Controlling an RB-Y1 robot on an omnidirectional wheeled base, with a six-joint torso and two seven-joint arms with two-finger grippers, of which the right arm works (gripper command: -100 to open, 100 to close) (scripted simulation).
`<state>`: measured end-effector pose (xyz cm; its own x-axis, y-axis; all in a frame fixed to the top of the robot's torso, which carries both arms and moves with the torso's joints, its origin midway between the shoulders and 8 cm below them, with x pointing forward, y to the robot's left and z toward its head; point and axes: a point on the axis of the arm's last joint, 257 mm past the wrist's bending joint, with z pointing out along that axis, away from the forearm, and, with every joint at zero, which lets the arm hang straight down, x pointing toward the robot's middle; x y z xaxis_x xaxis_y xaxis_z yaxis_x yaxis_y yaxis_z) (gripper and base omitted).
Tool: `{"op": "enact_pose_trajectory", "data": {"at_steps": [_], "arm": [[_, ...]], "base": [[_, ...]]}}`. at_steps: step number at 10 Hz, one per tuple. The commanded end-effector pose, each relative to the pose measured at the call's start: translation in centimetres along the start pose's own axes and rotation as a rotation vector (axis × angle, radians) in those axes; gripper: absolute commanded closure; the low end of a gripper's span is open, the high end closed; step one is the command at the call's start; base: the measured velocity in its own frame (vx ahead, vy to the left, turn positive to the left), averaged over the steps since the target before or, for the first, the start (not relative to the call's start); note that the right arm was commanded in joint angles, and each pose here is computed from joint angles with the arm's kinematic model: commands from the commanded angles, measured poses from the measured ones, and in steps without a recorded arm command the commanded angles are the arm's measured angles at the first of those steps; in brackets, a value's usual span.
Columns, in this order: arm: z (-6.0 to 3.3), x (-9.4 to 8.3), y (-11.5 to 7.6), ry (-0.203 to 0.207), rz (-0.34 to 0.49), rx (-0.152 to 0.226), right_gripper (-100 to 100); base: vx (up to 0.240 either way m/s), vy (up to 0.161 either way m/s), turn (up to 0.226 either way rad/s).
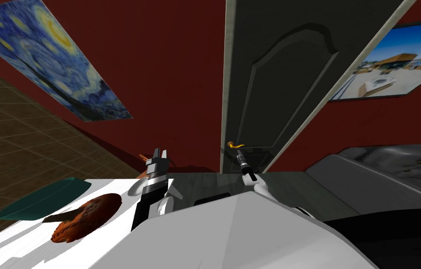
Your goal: Pull the door open
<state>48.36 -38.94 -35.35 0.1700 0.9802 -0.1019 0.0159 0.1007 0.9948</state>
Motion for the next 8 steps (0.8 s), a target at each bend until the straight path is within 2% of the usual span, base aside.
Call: {"op": "enact_pose_trajectory", "data": {"at_steps": [1, 2, 4, 5, 7, 8], "arm": [[-0.07, -1.3, -0.3, -0.013, 0.002, 0.002, -100], [-0.67, -3.8, -0.7, -0.039, 0.002, 0.007, -100], [-1.53, -7.1, -1.0, -0.073, 0.001, 0.011, -100], [-1.53, -7.1, -1.0, -0.073, 0.001, 0.011, -100], [-2.30, -9.8, -1.1, -0.101, 0.000, 0.013, -100], [-1.98, -8.7, -1.1, -0.093, 0.001, 0.013, -100]], "base": [[0.168, 0.035, 0.066], [0.205, 0.055, 0.189], [0.250, 0.054, 0.196], [0.120, -0.006, 0.039], [0.108, -0.022, 0.113], [0.074, -0.017, 0.030]]}}
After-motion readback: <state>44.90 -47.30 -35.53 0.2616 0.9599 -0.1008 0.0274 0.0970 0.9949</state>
